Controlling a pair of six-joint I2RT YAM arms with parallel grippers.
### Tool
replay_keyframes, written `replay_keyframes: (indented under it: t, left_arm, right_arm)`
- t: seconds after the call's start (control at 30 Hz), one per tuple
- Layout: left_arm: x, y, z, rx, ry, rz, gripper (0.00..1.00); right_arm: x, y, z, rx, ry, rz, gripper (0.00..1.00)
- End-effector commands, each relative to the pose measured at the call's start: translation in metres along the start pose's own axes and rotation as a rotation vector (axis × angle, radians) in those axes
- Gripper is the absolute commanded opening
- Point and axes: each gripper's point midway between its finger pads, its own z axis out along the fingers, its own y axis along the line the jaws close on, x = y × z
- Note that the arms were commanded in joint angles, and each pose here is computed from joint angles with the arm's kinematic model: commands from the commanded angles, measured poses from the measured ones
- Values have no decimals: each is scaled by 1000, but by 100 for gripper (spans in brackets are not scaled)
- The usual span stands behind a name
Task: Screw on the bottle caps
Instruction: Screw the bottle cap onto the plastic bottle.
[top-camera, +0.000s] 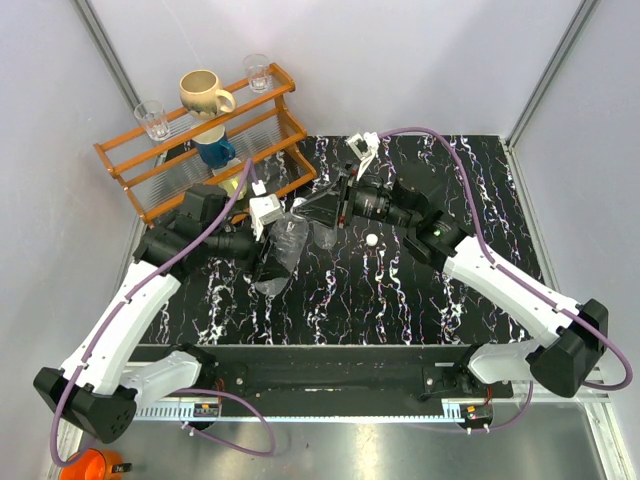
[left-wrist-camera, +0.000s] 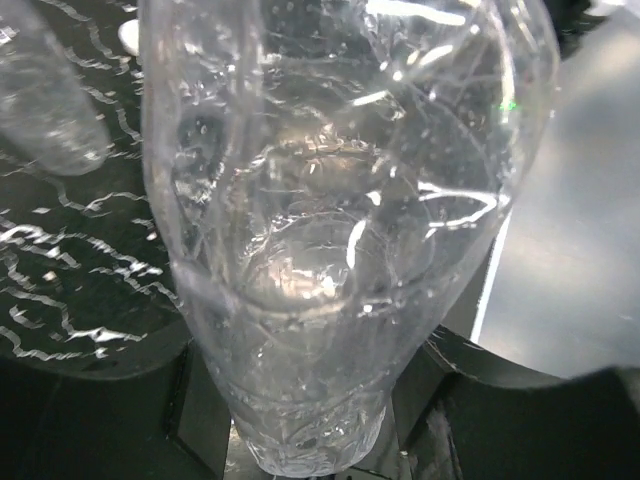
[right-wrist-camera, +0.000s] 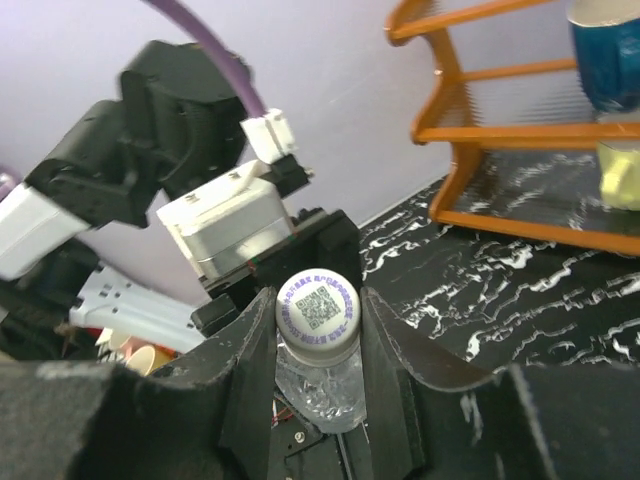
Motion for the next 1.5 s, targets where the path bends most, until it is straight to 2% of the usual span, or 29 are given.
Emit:
replay_keyframes:
  t: [0.0,0.13,0.37,0.43,0.47,0.57,0.63,0.67,0.8,0.9,0.97,1.07,1.1,1.17,1.2,1.4,1.47]
  left_arm:
    - [-39,48,-13,-280,-110,136,0]
    - [-37,66,-19,-387,-97,132,0]
    - [-27,68,-16,-385,-80,123,0]
    - [-26,65,-14,-364,-82,125,0]
    - [-24,63,-13,-355,-80,123,0]
    - [-23,59,-12,-333,-82,124,0]
    - [-23,54,-11,-310,-86,129,0]
    - [-22,53,-11,-301,-85,126,0]
    - [-26,34,-7,-196,-109,120,0]
    - [-29,12,-3,-72,-125,115,0]
    - [-31,0,-2,6,-136,99,0]
    - [-32,-38,-5,226,-157,98,0]
    - [-33,-58,-10,343,-170,97,0]
    - [-32,-76,-17,454,-180,90,0]
    - [-33,-90,-24,544,-196,90,0]
    - [-35,-113,-39,721,-214,55,0]
    - [-36,-114,-40,736,-214,48,0]
  right_arm:
    - [43,-36,-9,235,99,176,2]
    - [49,-47,-6,342,74,219,4]
    - [57,-47,12,365,78,236,8]
    - [56,-39,18,333,86,234,19]
    - [52,-35,21,312,84,223,34]
    - [40,-23,18,268,63,171,53]
    - [23,-12,7,256,22,115,59]
    - [16,-10,2,255,7,64,69]
    - [-12,13,-23,231,-43,-64,87]
    - [-24,33,-40,184,-59,-143,94]
    - [-33,40,-52,165,-78,-201,95]
    - [-42,41,-66,127,-82,-246,95]
    - [-45,53,-68,43,-90,-272,94]
    - [-48,58,-77,-38,-131,-284,93]
    - [-51,82,-81,-179,-156,-339,94]
    - [-39,101,-72,-423,-110,-363,92]
    - [-36,101,-65,-478,-94,-307,90]
